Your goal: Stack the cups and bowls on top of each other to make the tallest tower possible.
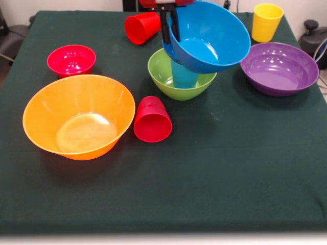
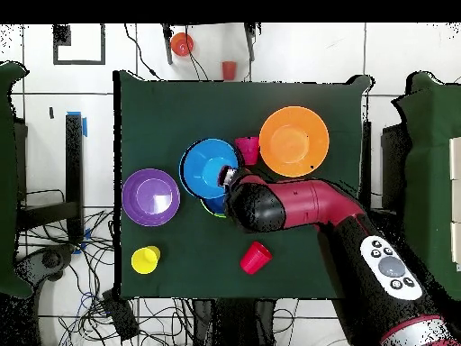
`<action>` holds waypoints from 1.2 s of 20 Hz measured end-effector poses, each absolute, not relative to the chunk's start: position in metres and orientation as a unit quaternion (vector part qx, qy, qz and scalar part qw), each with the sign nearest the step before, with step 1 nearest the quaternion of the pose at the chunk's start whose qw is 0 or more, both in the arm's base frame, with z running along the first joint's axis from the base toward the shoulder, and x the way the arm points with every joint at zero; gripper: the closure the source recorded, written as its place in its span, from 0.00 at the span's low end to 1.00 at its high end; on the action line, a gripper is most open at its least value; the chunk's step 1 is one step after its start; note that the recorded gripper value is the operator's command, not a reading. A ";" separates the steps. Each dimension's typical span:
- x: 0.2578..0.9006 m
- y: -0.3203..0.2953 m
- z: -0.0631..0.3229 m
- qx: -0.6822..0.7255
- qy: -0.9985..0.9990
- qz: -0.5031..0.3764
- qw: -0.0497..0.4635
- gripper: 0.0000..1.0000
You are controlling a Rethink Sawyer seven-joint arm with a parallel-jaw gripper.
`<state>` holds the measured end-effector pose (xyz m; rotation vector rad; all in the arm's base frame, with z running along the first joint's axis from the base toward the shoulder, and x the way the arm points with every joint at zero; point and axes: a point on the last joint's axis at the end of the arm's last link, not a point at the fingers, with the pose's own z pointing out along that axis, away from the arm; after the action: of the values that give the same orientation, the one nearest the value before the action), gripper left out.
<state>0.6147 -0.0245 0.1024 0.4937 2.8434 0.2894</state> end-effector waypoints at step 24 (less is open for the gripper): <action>0.550 -0.046 0.174 0.194 0.962 0.153 0.114 1.00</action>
<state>0.5501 -0.0462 0.1743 0.5675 2.8213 0.4477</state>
